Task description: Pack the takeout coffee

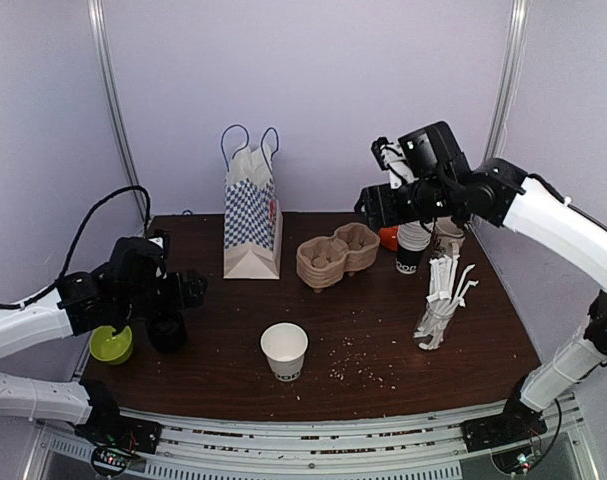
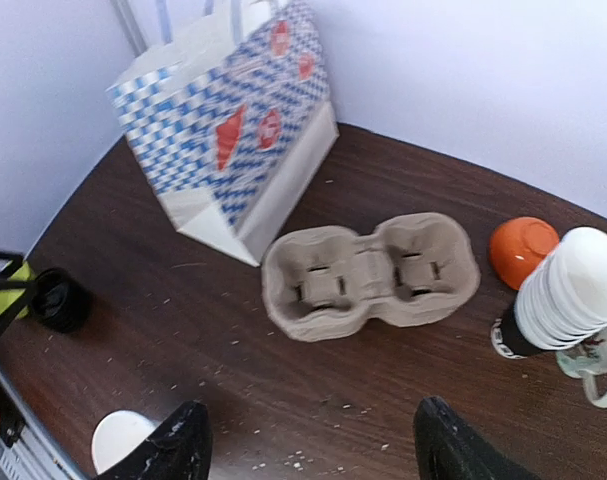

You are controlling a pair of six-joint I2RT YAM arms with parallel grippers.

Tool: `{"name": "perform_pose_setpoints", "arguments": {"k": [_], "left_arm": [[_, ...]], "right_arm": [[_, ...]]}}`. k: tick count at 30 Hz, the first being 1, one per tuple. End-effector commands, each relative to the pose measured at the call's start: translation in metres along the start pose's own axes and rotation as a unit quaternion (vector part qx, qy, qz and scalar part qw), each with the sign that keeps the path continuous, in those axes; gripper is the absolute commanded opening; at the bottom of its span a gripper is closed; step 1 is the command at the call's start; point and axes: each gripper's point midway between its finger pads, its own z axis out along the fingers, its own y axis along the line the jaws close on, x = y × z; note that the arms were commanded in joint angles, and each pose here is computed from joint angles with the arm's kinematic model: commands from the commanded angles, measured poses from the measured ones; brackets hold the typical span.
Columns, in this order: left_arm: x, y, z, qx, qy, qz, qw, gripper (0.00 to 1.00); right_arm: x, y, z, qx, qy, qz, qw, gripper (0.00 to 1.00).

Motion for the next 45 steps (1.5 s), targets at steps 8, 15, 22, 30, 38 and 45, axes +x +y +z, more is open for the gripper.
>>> {"name": "perform_pose_setpoints", "arguments": {"k": [8,15,22,30,38,45], "left_arm": [[0.019,0.082,-0.002,-0.109,0.065,-0.078,0.989,0.96],[0.02,0.11,0.009,-0.123,0.071,-0.132,0.981,0.79],[0.039,0.118,0.034,-0.114,0.092,-0.171,0.974,0.73],[0.073,0.11,0.049,-0.073,0.13,-0.187,0.971,0.49],[0.098,0.098,0.05,-0.026,0.141,-0.21,0.967,0.34],[0.107,0.061,0.054,0.003,0.148,-0.183,0.972,0.32]], "right_arm": [[0.085,0.084,0.003,-0.128,-0.008,0.006,0.992,0.7],[0.11,0.112,0.021,-0.17,0.017,0.01,0.985,0.67],[0.107,0.133,0.023,-0.197,0.018,0.001,0.98,0.66],[0.097,0.142,0.014,-0.209,0.01,-0.005,0.978,0.66],[0.097,0.15,0.013,-0.217,0.012,-0.008,0.976,0.65],[0.109,0.164,0.023,-0.229,0.035,-0.008,0.973,0.65]]}}
